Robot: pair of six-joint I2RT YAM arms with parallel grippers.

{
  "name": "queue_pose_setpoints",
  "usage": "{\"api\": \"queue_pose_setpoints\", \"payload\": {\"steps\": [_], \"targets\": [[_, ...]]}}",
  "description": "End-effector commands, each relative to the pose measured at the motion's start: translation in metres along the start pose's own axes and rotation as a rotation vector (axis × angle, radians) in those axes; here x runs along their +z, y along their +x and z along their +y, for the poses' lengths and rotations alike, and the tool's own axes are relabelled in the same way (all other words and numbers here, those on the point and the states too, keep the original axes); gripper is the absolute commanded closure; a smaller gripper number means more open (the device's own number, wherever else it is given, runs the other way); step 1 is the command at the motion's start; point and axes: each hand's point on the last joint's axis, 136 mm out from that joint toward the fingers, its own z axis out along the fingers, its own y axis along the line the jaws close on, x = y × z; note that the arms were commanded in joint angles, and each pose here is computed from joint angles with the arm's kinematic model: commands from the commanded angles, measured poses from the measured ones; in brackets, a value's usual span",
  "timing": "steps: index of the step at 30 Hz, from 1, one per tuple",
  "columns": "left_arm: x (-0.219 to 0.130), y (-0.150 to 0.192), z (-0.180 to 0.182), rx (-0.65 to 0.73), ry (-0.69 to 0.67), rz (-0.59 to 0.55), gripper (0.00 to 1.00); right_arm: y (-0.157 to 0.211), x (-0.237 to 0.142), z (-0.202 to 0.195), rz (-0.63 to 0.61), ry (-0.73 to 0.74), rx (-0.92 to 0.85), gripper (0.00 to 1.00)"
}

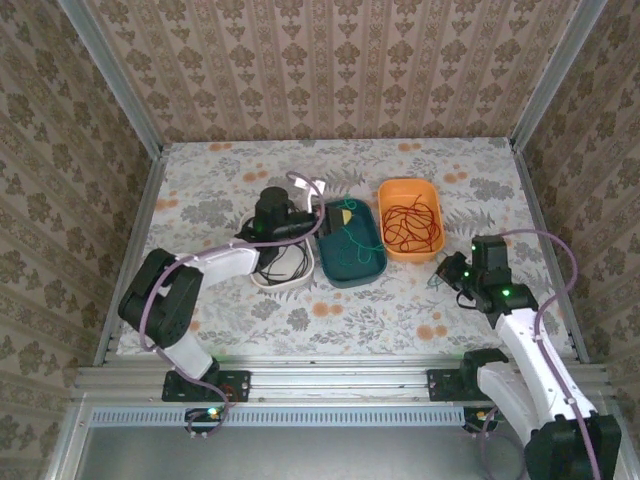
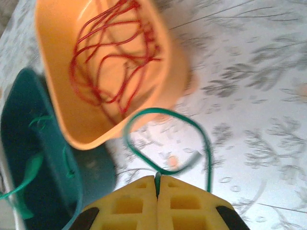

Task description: Untangle the cables

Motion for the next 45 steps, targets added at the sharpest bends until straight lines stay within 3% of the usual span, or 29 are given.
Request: {"api": "queue_pose_setpoints", "payload": {"steps": [1, 3, 5, 11, 15, 22, 32, 43, 44, 45], "targets": [[-0.023, -0.03, -0.004, 0.015, 0.001, -0.107, 1.0, 0.005, -0.004, -0.036, -0.007, 0.13, 0.094, 1.0], [-0.035, -0.037, 0.002, 0.008, -0.018, -0.137, 1.0, 0.003, -0.005, -0.042, -0.014, 0.136, 0.121, 1.0], [-0.045, -0.041, 0.004, 0.012, -0.029, -0.153, 1.0, 0.003, -0.003, -0.027, 0.002, 0.052, 0.102, 1.0], [-0.067, -0.055, -0.001, 0.053, -0.074, -0.216, 1.0, 0.001, -0.02, 0.071, 0.042, -0.354, -0.115, 1.0], [-0.078, -0.062, 0.008, 0.07, -0.186, -0.252, 1.0, 0.025, -0.024, 0.135, 0.119, -0.56, -0.259, 1.0], [-0.088, -0.057, 0.006, 0.108, -0.26, -0.209, 1.0, 0.052, -0.004, 0.198, 0.267, -0.684, -0.356, 1.0], [-0.08, -0.04, 0.0, 0.128, -0.238, -0.141, 1.0, 0.041, -0.001, 0.181, 0.199, -0.565, -0.384, 1.0], [0.001, -0.007, 0.045, -0.008, -0.2, 0.194, 1.0, 0.044, -0.009, 0.151, 0.176, -0.48, -0.38, 1.0], [0.005, -0.003, 0.055, -0.008, -0.246, 0.219, 0.87, 0.044, -0.01, 0.151, 0.175, -0.484, -0.38, 1.0], [0.007, 0.0, 0.061, 0.004, -0.288, 0.241, 0.62, 0.044, -0.012, 0.152, 0.175, -0.491, -0.381, 1.0]]}}
